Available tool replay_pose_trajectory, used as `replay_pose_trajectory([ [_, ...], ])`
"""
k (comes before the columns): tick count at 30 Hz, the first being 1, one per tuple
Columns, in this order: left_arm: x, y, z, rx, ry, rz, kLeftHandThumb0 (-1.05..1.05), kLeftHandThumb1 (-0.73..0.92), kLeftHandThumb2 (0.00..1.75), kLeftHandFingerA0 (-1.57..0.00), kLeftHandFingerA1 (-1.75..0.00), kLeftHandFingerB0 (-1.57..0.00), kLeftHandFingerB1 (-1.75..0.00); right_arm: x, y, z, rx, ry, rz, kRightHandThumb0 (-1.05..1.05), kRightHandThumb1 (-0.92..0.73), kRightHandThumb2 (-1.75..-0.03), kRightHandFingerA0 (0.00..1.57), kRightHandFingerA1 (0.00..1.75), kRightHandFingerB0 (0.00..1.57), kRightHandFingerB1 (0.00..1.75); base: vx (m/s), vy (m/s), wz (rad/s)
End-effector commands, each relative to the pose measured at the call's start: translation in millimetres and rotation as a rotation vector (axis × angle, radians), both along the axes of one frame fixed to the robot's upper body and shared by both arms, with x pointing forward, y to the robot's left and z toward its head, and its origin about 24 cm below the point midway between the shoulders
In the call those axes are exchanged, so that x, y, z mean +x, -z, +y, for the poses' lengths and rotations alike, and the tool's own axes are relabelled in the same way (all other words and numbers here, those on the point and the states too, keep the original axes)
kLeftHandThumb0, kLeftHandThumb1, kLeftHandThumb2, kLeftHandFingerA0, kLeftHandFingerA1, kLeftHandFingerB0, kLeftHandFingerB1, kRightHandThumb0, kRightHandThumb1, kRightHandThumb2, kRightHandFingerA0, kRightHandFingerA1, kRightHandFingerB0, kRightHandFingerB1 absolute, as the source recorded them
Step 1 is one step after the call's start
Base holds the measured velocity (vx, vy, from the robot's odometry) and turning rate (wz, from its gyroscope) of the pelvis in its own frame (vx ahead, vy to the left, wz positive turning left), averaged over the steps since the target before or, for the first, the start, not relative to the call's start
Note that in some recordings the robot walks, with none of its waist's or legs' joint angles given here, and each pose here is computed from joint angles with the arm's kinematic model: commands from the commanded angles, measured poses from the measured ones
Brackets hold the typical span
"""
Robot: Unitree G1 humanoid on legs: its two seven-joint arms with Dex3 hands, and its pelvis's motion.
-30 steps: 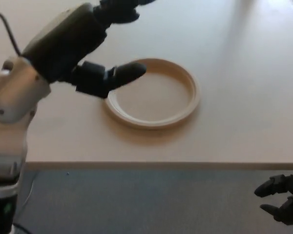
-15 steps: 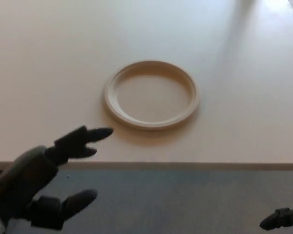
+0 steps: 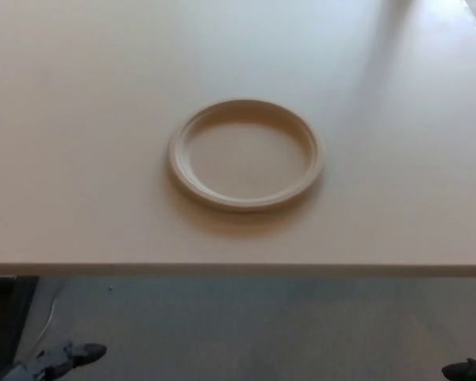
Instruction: A person passes a plate to the robot and the robot grabs it with its left hand and places it at the centre of the table infront of it
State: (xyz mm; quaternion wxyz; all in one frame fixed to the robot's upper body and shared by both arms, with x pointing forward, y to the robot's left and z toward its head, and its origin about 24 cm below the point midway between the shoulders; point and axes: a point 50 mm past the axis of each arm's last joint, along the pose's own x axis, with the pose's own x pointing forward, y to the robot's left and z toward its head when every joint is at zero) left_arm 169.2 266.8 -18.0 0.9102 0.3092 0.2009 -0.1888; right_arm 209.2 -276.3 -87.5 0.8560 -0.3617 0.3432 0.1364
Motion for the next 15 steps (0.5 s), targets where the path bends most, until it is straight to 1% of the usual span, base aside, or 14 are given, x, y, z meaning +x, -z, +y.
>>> replay_pose_trajectory([
  [1,-5,25,31,0.112,-0.124,-0.012,-0.72,0.79,0.64,-0.45,-0.38,-0.25,-0.3,-10,4,-7,-0.016,0.091,-0.035,-0.68,-0.59,-0.97,0.58,0.76,0.04,0.51,0.0,0.0,0.0],
  [2,-5,29,34,0.121,-0.141,0.004,-0.73,0.64,0.92,-0.35,-0.49,-0.18,-0.41,-10,4,-8,-0.019,0.098,-0.035,-0.68,-0.59,-0.96,0.58,0.75,0.04,0.5,0.0,0.0,0.0],
  [3,-6,32,37,0.122,-0.163,0.019,-0.74,0.64,0.93,-0.37,-0.49,-0.17,-0.41,-11,4,-9,-0.016,0.102,-0.033,-0.65,-0.77,-0.63,0.58,0.72,0.06,0.47,0.0,0.0,0.0],
  [6,-8,37,45,0.126,-0.208,0.041,-0.73,0.63,0.92,-0.37,-0.49,-0.17,-0.4,-13,6,-8,-0.012,0.1,-0.023,-0.65,-0.77,-0.63,0.58,0.71,0.07,0.46,0.0,0.0,0.0],
  [7,-8,38,47,0.127,-0.222,0.042,-0.71,0.72,0.64,-0.45,-0.39,-0.22,-0.29,-12,5,-7,-0.012,0.103,-0.023,-0.66,-0.76,-0.62,0.62,0.73,0.08,0.48,0.0,0.0,0.0],
  [8,-6,38,50,0.127,-0.238,0.043,-0.71,0.72,0.64,-0.45,-0.39,-0.22,-0.29,-10,5,-7,-0.011,0.107,-0.023,-0.66,-0.76,-0.62,0.62,0.73,0.08,0.48,0.0,0.0,0.0],
  [9,-6,38,51,0.127,-0.242,0.042,-0.72,0.72,0.65,-0.46,-0.39,-0.22,-0.3,-10,5,-7,-0.011,0.108,-0.024,-0.69,-0.59,-0.95,0.61,0.77,0.06,0.54,0.0,0.0,0.0],
  [10,-6,39,52,0.128,-0.244,0.041,-0.72,0.72,0.65,-0.46,-0.39,-0.22,-0.3,-10,5,-7,-0.011,0.108,-0.025,-0.69,-0.59,-0.95,0.61,0.77,0.06,0.54,0.0,0.0,0.0],
  [11,-5,39,53,0.126,-0.248,0.044,-0.71,0.77,0.64,-0.47,-0.38,-0.24,-0.29,-8,4,-6,-0.012,0.11,-0.031,-0.65,-0.75,-0.62,0.65,0.74,0.09,0.47,0.0,0.0,0.0],
  [14,0,39,56,0.112,-0.256,0.046,-0.71,0.77,0.64,-0.46,-0.38,-0.24,-0.29,-4,3,-5,-0.002,0.113,-0.038,-0.65,-0.76,-0.62,0.63,0.72,0.09,0.46,0.0,0.0,0.0],
  [15,-4,42,56,0.112,-0.264,0.062,-0.71,0.77,0.64,-0.51,-0.38,-0.24,-0.29,-7,4,-7,-0.014,0.103,-0.033,-0.66,-0.76,-0.63,0.65,0.73,0.1,0.48,0.0,0.0,0.0],
])
